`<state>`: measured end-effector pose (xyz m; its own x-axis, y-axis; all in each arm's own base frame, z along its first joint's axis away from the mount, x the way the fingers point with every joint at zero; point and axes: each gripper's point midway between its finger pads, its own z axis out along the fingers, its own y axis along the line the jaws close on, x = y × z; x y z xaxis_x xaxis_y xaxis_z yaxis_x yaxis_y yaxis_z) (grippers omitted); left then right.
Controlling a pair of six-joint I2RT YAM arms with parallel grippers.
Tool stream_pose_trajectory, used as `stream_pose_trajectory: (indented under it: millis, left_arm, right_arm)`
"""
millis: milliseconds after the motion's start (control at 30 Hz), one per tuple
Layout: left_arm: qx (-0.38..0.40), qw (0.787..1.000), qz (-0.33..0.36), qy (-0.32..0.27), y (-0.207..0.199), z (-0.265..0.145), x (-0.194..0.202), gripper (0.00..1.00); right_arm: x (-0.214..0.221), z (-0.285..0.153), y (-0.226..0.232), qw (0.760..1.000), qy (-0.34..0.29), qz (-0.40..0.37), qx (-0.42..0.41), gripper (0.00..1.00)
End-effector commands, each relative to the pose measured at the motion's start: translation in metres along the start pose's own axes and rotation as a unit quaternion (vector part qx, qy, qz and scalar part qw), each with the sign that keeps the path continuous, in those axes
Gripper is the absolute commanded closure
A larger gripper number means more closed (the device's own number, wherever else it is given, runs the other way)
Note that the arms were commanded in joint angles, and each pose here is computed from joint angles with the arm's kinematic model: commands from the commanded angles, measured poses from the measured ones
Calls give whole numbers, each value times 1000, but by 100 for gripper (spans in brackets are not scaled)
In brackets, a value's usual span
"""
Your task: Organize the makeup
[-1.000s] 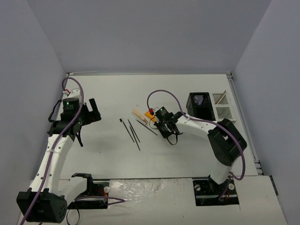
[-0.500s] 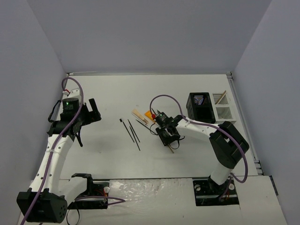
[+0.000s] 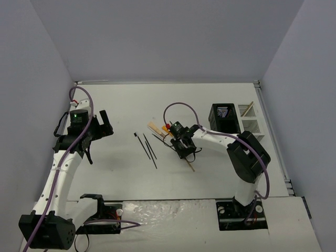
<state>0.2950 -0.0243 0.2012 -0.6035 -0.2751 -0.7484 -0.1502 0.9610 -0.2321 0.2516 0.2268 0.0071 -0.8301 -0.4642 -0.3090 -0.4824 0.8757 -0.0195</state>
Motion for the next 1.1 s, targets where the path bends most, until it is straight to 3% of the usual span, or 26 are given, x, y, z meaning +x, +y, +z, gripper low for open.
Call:
stream_pose_trajectory:
  millis: [0,133,433,567,733,933,1067]
  left_arm:
    - [11,999,-5,-36,-5,-4,-20,11]
    - [10,999,-6,-38,-5,-4,-21,11]
    - [8,999,-6,-35,-3,-4,-19,11]
    - [9,999,-8,-35,-4,-3,-19,11]
    - [11,999,-8,-34,-4,-3,-19,11]
    - [11,999,-8,-36,-5,-4,-20,11]
    - [10,999,-9,-38,-4,-5,-21,11]
  right_arm:
    - [-11,1,2,1000,-6,-6,0,79]
    - [-11,4,5,1000,3,-7,-17,82]
    - [-6,-2,3,1000,8,4,-29,100]
    - [-19,-26,-4,1000,-21,12,-13,100]
    - [-69,-94,-26,991,-126,43,4,100]
    - [-123,-190,-134,941,-281,149,119,100]
    - [-138,-239,-219,873,-387,241,175,100]
